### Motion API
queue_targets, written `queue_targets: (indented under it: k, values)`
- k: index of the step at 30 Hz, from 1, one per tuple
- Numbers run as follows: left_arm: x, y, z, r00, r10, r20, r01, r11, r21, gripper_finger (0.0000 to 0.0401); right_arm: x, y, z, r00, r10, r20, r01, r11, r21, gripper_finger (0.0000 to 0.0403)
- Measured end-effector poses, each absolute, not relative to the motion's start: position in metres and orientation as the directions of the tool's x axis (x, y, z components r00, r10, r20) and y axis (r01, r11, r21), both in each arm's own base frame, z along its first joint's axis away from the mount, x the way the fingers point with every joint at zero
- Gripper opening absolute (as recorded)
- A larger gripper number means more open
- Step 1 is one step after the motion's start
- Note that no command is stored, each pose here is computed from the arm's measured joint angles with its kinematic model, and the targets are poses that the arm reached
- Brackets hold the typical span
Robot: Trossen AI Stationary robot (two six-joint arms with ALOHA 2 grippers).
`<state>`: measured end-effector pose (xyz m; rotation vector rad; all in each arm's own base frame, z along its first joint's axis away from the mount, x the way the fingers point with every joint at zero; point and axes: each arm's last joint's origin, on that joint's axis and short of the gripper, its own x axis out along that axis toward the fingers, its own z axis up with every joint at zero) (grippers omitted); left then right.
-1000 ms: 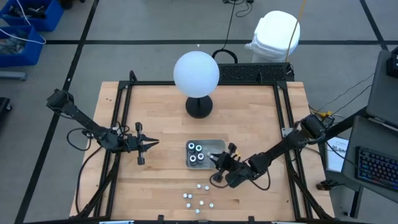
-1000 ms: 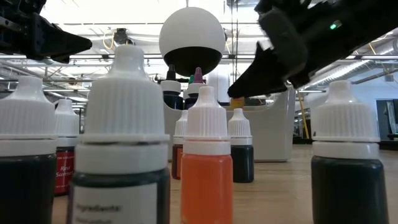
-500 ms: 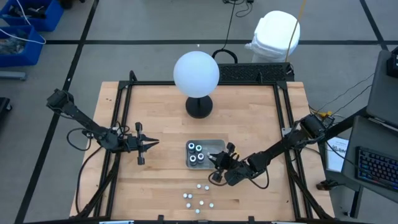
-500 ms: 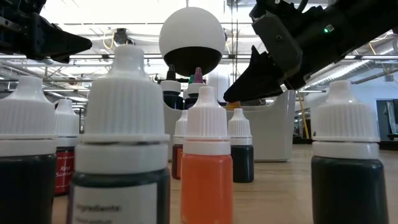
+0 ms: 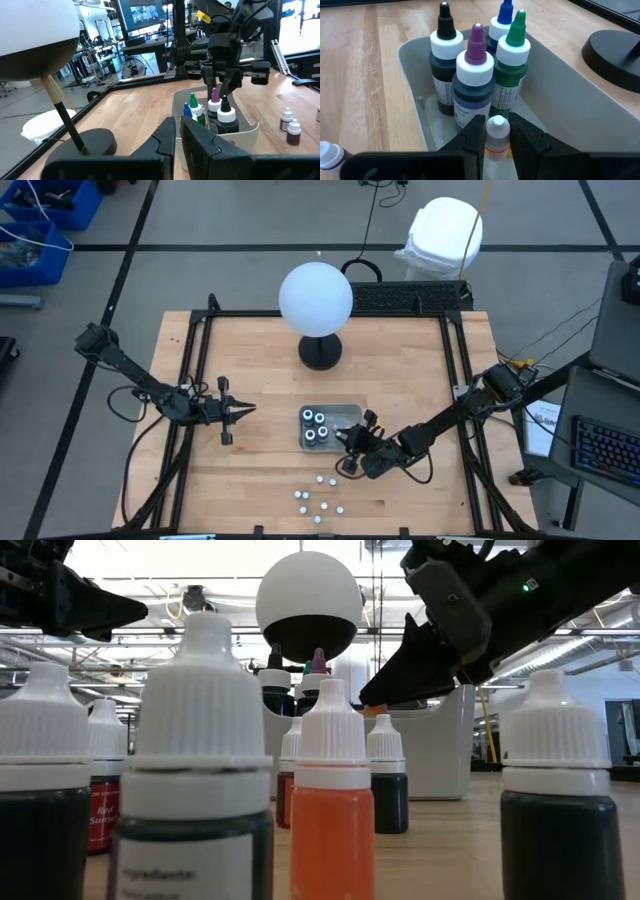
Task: Pick & Place food coloring
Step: Put the small orange food coloring bottle into the gray bin
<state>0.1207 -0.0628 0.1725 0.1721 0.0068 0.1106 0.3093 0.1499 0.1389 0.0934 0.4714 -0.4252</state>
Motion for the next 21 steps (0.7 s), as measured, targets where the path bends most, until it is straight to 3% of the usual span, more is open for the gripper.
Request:
queue_targets:
  k: [21]
  values:
    - [0.1207, -0.0627, 0.1725, 0.994, 0.111, 0.002, -0.110, 0.979, 0.172, 0.0037, 0.3115, 0.1486, 0.1345, 0.802, -0.362, -0.475, 0.374, 0.925, -0.073, 0.0059]
